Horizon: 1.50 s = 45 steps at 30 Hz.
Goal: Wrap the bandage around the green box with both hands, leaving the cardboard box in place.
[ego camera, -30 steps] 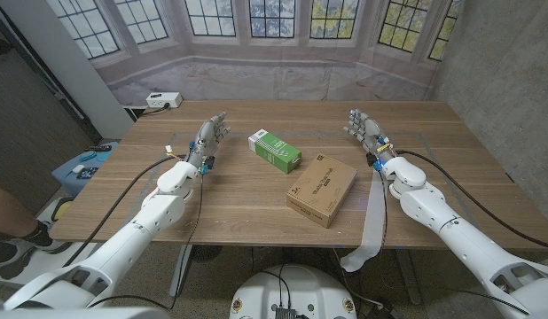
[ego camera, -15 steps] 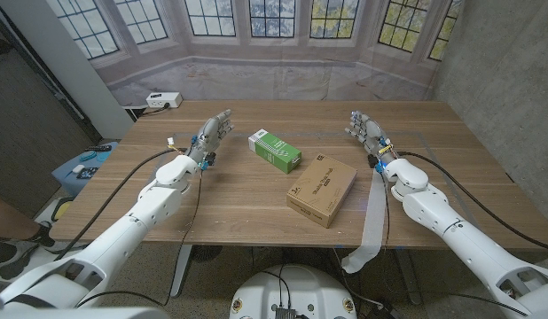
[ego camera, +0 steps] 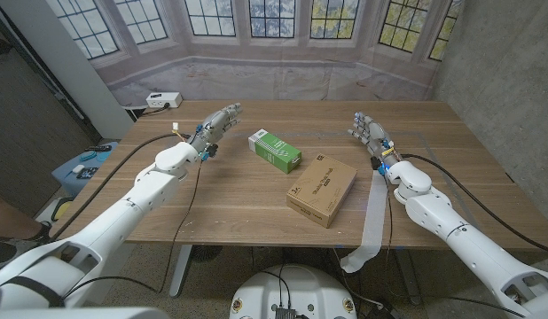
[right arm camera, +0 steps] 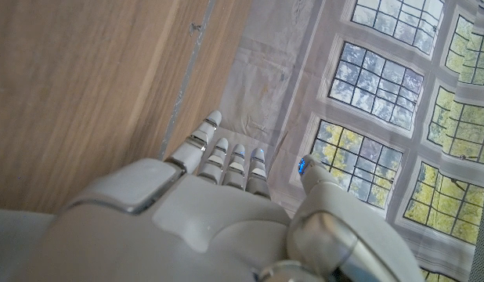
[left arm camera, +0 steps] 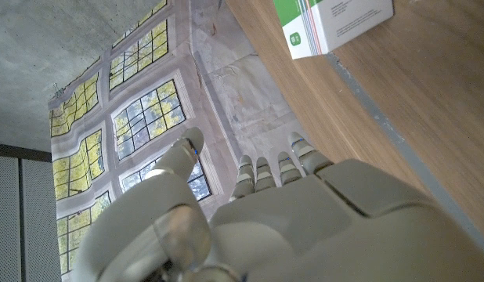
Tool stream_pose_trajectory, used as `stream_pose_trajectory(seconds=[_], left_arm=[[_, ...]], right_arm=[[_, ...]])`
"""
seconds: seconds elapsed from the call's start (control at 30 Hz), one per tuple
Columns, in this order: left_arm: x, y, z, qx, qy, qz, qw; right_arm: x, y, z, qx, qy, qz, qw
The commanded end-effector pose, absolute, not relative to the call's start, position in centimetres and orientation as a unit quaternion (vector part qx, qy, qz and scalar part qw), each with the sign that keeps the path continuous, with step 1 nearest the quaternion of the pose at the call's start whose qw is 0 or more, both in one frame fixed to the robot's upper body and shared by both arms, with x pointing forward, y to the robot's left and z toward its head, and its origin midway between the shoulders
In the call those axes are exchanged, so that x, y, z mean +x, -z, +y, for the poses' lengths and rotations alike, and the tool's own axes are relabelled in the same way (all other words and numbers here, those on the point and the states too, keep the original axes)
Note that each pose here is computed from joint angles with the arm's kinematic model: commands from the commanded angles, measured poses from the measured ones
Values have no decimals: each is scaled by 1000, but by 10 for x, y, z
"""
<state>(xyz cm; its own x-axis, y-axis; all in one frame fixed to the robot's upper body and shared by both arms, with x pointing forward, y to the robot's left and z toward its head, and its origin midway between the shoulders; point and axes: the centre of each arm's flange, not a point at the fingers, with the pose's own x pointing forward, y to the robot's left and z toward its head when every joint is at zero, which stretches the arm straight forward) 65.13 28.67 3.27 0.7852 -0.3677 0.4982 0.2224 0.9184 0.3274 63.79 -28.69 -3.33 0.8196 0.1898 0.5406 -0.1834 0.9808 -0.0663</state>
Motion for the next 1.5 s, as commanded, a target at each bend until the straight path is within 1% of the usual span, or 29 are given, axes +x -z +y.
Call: stream_pose_trajectory(seconds=[0.03, 0.5, 0.8, 1.2, 1.5], left_arm=[[651, -61, 292, 212, 183, -278, 919], [648, -86, 304, 318, 195, -250, 893], [648, -104, 297, 387, 213, -234, 866], [653, -115, 286, 441, 249, -210, 836], [654, -125, 277, 507, 255, -199, 799]], right_arm=[[638, 31, -289, -7, -94, -288, 953], [646, 27, -284, -5, -91, -290, 953], [648, 28, -284, -1, -88, -294, 952], [646, 33, -287, 2, -81, -294, 952], [646, 33, -287, 3, -77, -296, 952]])
